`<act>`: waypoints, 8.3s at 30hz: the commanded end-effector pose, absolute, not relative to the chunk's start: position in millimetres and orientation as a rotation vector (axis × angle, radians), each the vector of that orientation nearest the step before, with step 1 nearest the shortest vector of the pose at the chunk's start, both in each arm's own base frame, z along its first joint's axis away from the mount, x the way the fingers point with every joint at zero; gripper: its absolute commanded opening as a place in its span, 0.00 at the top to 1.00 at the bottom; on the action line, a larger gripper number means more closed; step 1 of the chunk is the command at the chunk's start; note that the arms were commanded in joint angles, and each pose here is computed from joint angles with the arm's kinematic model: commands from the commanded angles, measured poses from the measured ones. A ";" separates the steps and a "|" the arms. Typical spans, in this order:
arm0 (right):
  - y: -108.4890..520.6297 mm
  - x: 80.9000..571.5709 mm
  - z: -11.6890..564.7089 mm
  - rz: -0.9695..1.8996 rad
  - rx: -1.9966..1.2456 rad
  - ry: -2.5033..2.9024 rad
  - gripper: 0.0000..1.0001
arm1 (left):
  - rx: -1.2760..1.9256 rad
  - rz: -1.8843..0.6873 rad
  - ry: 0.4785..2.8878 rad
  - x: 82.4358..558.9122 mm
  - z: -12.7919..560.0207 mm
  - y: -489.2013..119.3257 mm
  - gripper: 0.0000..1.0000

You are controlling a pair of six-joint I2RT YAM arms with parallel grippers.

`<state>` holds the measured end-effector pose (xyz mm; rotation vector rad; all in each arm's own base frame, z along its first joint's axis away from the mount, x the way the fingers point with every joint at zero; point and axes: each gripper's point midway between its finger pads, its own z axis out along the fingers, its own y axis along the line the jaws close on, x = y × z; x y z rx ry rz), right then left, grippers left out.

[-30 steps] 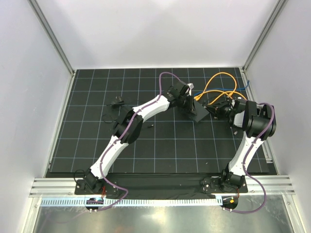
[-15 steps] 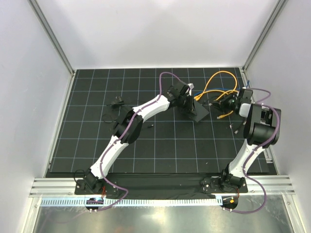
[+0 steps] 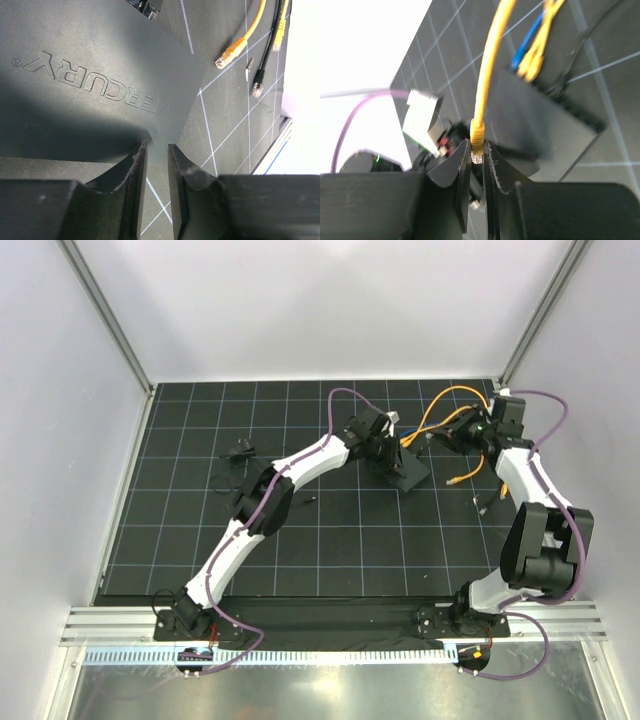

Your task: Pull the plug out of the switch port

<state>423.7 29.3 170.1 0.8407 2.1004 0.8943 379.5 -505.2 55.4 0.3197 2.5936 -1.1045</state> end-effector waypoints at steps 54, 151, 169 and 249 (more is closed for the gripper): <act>288.7 494.0 126.6 0.798 0.006 2.512 0.45 | -0.274 -0.708 2.511 408.7 179.4 -208.7 0.50; 33.4 467.0 37.4 1.092 0.844 2.235 0.61 | 0.262 -1.143 2.372 421.2 99.7 -513.7 0.72; 49.4 457.9 24.0 1.212 0.766 2.238 0.60 | 0.248 -1.130 2.444 413.9 78.3 -509.2 0.76; 18.8 498.5 31.8 0.896 0.976 1.987 0.99 | 0.196 -0.929 2.655 400.0 12.6 -481.2 0.86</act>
